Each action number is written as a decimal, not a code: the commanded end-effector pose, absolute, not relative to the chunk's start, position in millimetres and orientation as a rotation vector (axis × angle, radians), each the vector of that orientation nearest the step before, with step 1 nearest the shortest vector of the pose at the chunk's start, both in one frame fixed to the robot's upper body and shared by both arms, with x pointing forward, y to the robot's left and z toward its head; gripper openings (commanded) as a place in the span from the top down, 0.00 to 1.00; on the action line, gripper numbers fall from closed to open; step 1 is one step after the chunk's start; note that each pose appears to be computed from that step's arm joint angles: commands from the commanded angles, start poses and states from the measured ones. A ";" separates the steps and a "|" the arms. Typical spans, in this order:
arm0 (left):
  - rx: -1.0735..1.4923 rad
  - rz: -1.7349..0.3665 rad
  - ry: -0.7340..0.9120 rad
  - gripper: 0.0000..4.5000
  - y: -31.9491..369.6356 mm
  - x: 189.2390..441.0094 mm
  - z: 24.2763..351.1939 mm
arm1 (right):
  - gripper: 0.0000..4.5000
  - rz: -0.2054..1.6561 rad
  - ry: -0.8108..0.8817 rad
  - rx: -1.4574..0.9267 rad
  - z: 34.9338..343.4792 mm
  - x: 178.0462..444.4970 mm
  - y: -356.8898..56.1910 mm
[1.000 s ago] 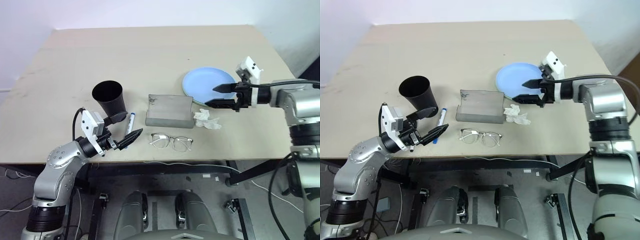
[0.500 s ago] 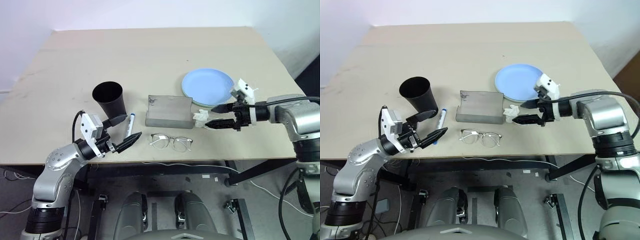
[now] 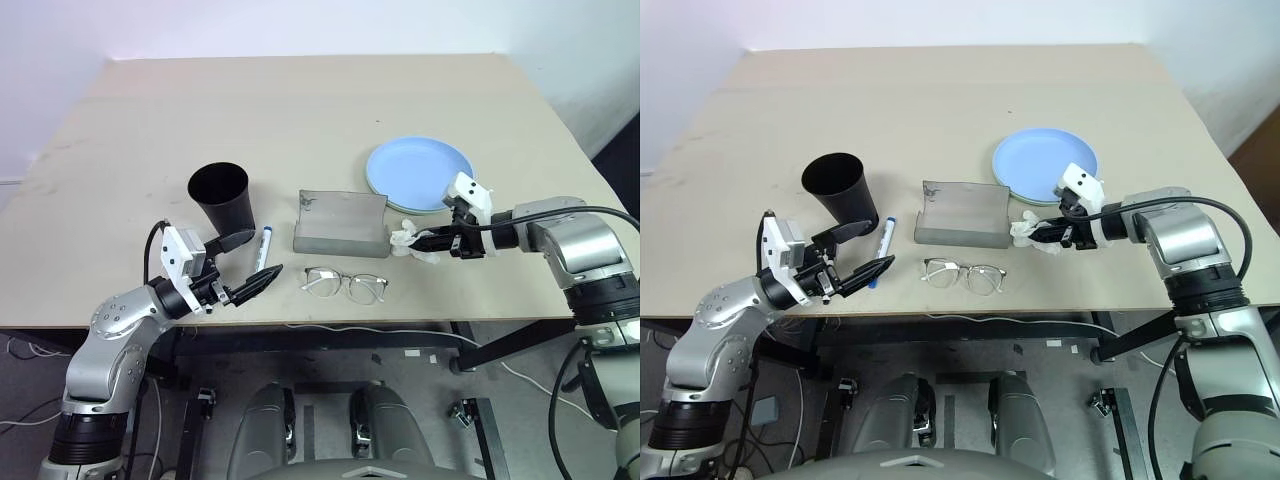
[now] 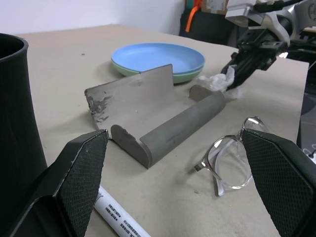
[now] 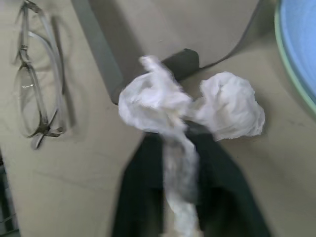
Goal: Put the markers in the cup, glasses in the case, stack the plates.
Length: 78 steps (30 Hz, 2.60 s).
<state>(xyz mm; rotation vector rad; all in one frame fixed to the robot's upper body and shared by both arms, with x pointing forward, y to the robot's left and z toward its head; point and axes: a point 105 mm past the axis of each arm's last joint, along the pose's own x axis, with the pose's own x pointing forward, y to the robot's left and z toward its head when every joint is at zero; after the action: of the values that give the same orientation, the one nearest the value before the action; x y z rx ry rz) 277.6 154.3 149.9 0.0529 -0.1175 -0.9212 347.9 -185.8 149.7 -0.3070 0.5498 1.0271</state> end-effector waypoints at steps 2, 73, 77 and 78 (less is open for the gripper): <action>0.084 -0.917 -0.155 0.00 156.1 275.6 158.2 | 0.99 1.020 0.387 -0.322 194.2 352.7 -191.2; 0.049 -0.947 -0.139 0.00 142.9 263.3 166.8 | 0.18 1.542 0.760 -0.301 175.9 328.4 -74.3; 0.030 -0.973 -0.119 0.00 142.3 257.0 165.5 | 0.18 1.559 0.782 -0.289 170.0 324.2 -70.7; 0.031 -0.978 -0.111 0.00 142.4 255.6 164.8 | 0.18 1.560 0.786 -0.287 168.6 323.6 -69.7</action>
<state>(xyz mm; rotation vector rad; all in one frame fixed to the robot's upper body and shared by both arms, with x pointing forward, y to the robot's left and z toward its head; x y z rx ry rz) 261.7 143.8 153.9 0.0108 -0.0794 -0.9538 326.1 -73.5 164.8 -0.2772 0.8009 1.5385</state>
